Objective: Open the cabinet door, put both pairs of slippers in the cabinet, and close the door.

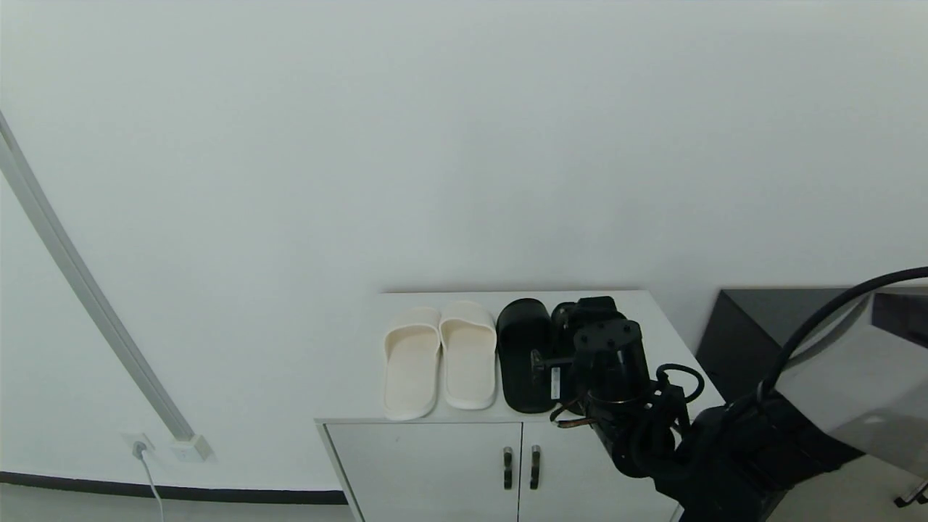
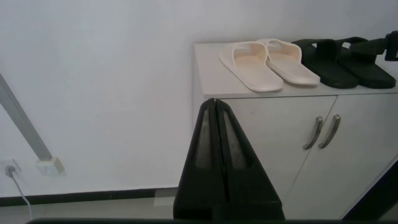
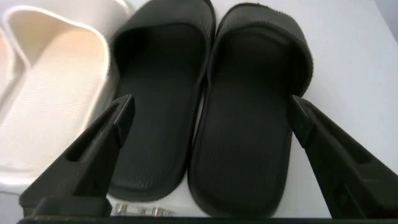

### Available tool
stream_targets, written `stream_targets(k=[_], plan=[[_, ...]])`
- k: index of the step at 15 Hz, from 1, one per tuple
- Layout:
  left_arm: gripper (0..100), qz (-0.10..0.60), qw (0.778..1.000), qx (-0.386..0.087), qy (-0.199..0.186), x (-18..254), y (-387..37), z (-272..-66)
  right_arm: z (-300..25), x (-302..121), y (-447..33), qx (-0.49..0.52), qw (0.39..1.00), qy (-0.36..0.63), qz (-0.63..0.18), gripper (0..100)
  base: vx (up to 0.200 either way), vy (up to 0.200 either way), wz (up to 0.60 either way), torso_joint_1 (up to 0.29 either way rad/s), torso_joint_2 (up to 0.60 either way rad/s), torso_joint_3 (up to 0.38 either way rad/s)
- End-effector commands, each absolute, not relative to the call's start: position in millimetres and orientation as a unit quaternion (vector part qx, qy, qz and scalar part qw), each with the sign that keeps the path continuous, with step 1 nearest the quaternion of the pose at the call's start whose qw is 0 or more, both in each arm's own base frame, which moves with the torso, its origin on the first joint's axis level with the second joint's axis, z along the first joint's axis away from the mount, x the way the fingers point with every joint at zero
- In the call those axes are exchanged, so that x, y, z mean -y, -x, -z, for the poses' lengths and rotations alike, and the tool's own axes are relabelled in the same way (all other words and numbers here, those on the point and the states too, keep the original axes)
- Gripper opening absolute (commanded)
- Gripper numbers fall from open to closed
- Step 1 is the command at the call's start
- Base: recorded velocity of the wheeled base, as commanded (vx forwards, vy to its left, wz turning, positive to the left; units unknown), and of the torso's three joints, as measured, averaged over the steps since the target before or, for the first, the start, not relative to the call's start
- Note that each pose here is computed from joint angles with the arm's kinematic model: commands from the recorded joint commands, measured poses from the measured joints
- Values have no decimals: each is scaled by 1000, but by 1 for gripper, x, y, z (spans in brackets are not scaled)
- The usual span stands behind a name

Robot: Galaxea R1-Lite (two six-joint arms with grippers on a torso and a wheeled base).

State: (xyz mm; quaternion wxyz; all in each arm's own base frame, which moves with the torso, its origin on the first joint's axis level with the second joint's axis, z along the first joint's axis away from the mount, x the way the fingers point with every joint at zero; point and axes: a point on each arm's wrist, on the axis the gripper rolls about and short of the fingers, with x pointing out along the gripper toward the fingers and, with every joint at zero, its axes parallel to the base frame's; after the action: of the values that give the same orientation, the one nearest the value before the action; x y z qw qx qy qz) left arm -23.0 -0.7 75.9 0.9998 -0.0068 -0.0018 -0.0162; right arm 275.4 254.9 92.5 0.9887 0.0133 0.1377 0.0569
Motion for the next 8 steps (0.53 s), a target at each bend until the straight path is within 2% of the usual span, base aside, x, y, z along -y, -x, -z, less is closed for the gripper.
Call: stream_targets(k=[1,8], plan=[[0,16,1000,1,7,1,23,-76,-71,-260,-294,-150,988,-4,-46,100,0,0,0,0,0,0],[0,16,1000,1,7,1,23,-76,-58,-267,-342,-140,989,-19,-32,100,0,0,0,0,0,0]])
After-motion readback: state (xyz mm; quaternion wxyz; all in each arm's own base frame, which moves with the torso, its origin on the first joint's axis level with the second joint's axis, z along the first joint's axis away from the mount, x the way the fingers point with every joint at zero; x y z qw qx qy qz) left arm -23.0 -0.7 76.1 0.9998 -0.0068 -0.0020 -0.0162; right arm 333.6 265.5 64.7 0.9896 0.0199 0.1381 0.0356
